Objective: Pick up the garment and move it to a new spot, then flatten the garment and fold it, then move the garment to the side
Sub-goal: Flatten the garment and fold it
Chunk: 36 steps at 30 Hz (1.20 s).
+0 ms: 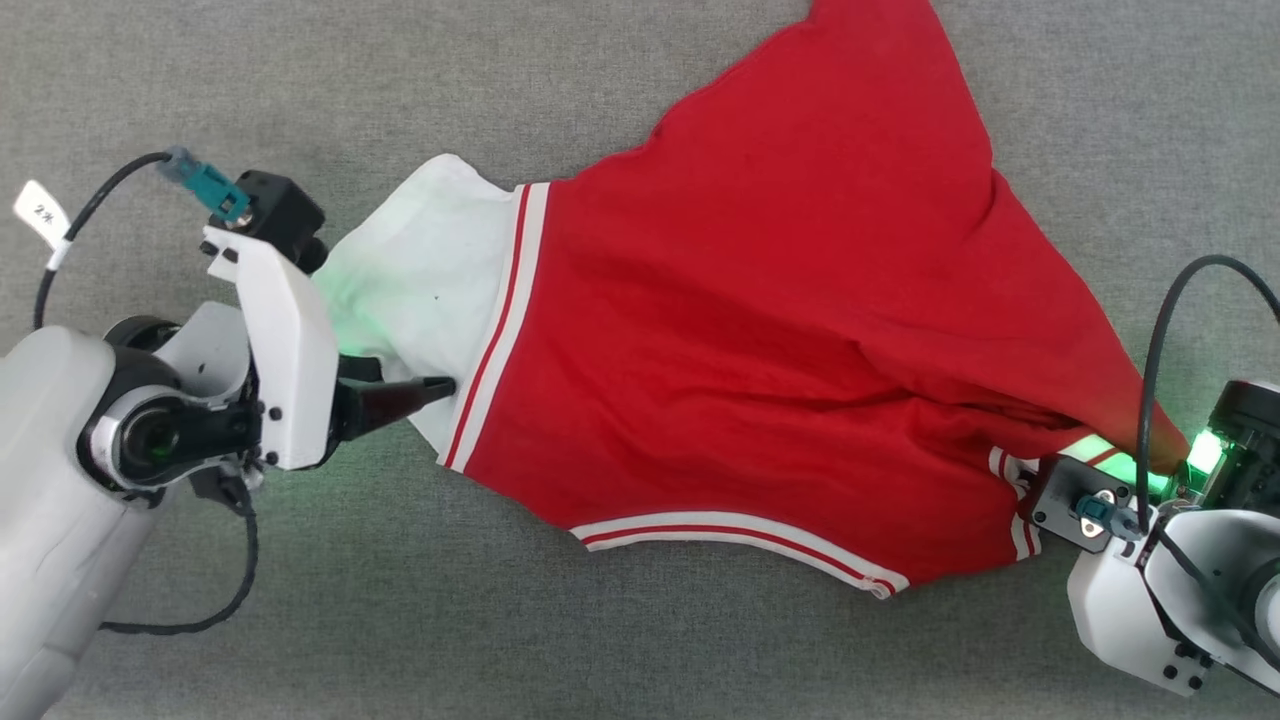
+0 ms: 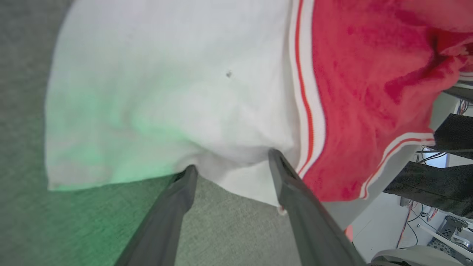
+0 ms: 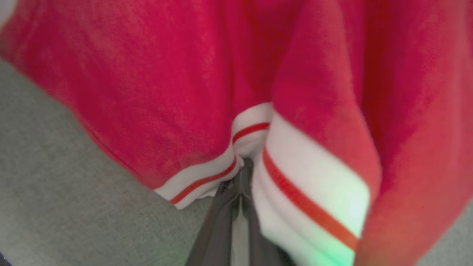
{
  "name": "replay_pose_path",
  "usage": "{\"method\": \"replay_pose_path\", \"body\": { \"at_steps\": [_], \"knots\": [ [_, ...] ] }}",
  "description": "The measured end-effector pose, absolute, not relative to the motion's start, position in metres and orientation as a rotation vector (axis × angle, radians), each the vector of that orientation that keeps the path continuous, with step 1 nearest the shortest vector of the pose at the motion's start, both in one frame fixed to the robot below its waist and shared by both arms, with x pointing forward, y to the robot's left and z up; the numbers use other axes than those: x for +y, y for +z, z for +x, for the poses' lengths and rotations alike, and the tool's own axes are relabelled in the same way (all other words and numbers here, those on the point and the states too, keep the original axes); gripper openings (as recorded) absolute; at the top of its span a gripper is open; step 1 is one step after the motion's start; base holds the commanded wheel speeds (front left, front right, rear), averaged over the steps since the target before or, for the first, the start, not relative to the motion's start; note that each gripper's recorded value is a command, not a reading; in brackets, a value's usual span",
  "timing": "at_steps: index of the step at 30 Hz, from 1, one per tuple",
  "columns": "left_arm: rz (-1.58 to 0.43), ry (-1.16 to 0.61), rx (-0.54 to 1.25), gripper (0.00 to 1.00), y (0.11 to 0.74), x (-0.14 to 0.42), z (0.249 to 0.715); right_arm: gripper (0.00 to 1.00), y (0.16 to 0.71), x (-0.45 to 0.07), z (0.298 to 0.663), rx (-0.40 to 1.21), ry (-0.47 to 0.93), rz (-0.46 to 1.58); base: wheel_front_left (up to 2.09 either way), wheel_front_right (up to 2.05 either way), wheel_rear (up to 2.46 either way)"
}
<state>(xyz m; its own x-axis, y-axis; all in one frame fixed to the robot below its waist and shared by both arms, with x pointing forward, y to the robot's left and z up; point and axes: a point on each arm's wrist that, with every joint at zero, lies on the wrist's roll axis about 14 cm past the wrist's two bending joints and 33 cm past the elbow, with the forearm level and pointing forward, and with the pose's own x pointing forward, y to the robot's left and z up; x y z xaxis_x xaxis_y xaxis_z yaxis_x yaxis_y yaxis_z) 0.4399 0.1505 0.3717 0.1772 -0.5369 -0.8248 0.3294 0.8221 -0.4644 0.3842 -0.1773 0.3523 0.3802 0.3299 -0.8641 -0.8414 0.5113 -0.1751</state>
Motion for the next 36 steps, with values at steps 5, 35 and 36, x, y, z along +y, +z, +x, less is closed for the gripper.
{"method": "replay_pose_path", "body": {
  "at_steps": [5, 35, 36],
  "knots": [
    [-0.193, -0.623, 1.266, 0.0, 0.369, 0.147, 0.44, 0.0, 0.354, -0.177, 0.384, 0.877, 0.824, -0.684, 0.0, 0.0, 0.0],
    [-0.676, -0.732, 0.447, 0.0, 0.582, 0.119, 0.497, 0.0, 0.561, -0.228, 0.453, 0.209, 0.373, -0.543, 0.0, 0.0, 0.0],
    [-0.68, -0.719, 0.436, 0.0, 0.583, 0.122, 0.501, 0.0, 0.565, -0.228, 0.458, 0.19, 0.361, -0.52, 0.0, 0.0, 0.0]
  ]
}}
